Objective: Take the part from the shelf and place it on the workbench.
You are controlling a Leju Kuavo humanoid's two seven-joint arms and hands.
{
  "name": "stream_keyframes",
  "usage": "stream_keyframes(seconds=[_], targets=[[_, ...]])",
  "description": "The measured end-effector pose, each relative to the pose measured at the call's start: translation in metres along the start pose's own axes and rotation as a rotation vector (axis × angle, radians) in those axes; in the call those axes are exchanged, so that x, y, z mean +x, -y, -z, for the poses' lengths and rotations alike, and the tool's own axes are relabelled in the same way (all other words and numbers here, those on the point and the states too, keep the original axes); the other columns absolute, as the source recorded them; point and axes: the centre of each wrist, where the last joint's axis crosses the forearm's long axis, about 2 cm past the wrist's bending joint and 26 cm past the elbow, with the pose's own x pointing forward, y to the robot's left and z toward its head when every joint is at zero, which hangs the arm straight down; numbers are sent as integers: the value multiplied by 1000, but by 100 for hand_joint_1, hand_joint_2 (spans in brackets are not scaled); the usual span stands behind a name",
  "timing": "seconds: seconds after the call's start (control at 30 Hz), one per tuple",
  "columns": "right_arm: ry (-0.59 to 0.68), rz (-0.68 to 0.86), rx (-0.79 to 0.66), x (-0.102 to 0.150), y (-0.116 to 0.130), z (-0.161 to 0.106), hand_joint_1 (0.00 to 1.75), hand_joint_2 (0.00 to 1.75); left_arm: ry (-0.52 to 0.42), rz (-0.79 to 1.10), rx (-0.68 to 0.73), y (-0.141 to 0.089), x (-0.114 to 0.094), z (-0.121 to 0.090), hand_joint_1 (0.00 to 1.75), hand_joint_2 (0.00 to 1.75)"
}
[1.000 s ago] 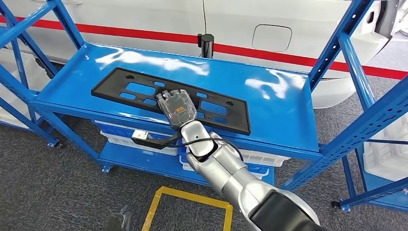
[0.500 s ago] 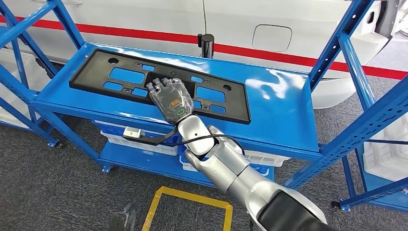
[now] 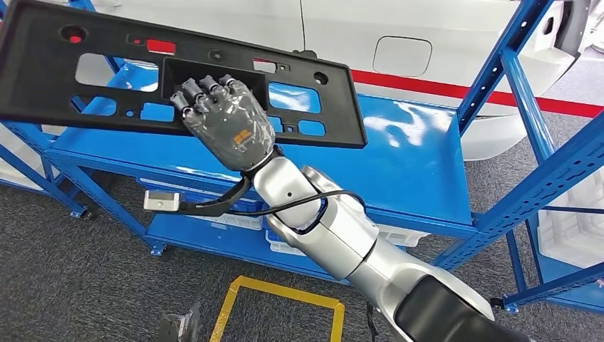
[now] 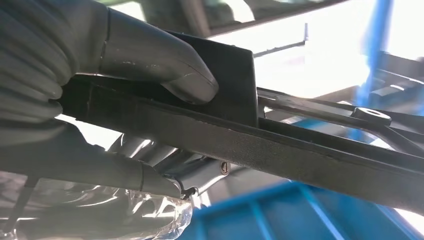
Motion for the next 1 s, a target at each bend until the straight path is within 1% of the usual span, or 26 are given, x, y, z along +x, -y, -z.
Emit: stream_keyframes(seconds=[0.07, 0.1, 0.2, 0.37, 0.43, 0.5, 0.6, 0.7, 0.9, 1.0], targets=[[42, 57, 2, 3, 0, -3, 175, 175, 1, -27, 3, -1, 0, 0, 0, 0], [43, 101, 11, 3, -1, -5, 175, 175, 1, -44, 6, -1, 0, 0, 0, 0], [-12, 235, 34, 0, -3, -8, 175, 175, -1, -95, 12, -4, -2, -2, 0, 0], [-69, 302, 45, -4, -4, -9, 175, 175, -1, -114, 22, -9, -3, -3, 0, 0], [-87, 361, 68, -5, -5, -8, 175, 175, -2, -111, 20, -10, -3, -3, 0, 0], [-113, 474, 110, -6, -5, -7, 175, 175, -4, -119, 6, -11, -3, -3, 0, 0], [-152, 695, 181, -9, -4, -4, 175, 175, -9, -167, -24, -11, -3, -3, 0, 0], [-190, 841, 205, -14, -2, -1, 175, 175, -16, -189, -34, -11, 0, 0, 0, 0], [-267, 931, 190, -35, 2, 4, 175, 175, -38, -210, -51, -11, 6, 5, 0, 0], [-310, 992, 151, -50, 2, 3, 175, 175, -41, -230, -64, -11, 9, 8, 0, 0]])
